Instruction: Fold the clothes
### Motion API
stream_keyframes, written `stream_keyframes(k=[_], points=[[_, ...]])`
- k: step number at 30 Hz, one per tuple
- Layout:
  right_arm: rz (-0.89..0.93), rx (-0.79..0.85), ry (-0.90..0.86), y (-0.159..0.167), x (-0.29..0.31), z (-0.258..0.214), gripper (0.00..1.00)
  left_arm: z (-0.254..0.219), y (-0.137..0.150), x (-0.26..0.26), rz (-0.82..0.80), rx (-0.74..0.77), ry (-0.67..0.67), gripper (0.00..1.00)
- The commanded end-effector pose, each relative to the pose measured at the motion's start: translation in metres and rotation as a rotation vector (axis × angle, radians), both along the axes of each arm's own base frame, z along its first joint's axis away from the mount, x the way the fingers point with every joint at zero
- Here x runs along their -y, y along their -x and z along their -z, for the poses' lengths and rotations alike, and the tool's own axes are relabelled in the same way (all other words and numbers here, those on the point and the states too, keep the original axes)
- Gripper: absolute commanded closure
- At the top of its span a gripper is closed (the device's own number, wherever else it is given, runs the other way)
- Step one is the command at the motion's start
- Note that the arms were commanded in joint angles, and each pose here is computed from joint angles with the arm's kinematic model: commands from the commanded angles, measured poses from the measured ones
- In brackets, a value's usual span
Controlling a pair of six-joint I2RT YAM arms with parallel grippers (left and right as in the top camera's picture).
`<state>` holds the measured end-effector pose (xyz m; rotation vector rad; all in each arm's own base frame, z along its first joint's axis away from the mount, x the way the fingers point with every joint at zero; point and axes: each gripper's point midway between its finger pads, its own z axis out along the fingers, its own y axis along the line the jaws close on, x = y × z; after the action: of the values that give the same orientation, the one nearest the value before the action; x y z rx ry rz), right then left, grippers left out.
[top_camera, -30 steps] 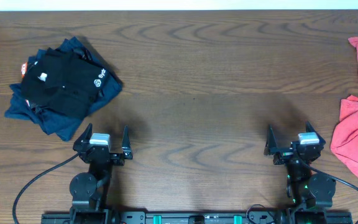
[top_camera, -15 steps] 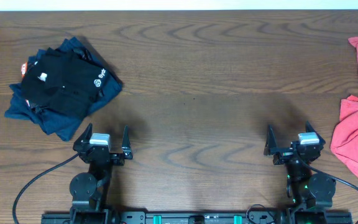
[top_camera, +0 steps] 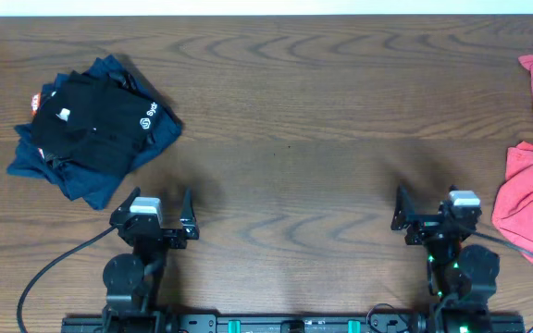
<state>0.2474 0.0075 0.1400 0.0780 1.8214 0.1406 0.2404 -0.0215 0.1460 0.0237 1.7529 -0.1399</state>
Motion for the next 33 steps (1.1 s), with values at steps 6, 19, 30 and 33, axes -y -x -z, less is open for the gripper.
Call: stream_keyframes(k=[6, 19, 30, 33], points=[[0.125, -0.256, 0.026, -0.014, 0.022, -0.022, 0.01, -0.027, -0.007, 0.005, 0.021, -0.180, 0.019, 0.02], [0.216, -0.728, 0.091, -0.075, 0.063, 0.015, 0.01, -0.012, -0.038, 0.008, 0.013, -0.749, 0.007, 0.02], [0.643, -0.936, 0.138, -0.050, 0.180, 0.083, 0.01, 0.000, -0.040, 0.008, 0.012, -0.806, 0.004, 0.02], [0.695, -1.003, 0.101, -0.036, 0.197, 0.104, 0.02, 0.000, -0.040, 0.008, 0.011, -0.806, 0.004, 0.02]])
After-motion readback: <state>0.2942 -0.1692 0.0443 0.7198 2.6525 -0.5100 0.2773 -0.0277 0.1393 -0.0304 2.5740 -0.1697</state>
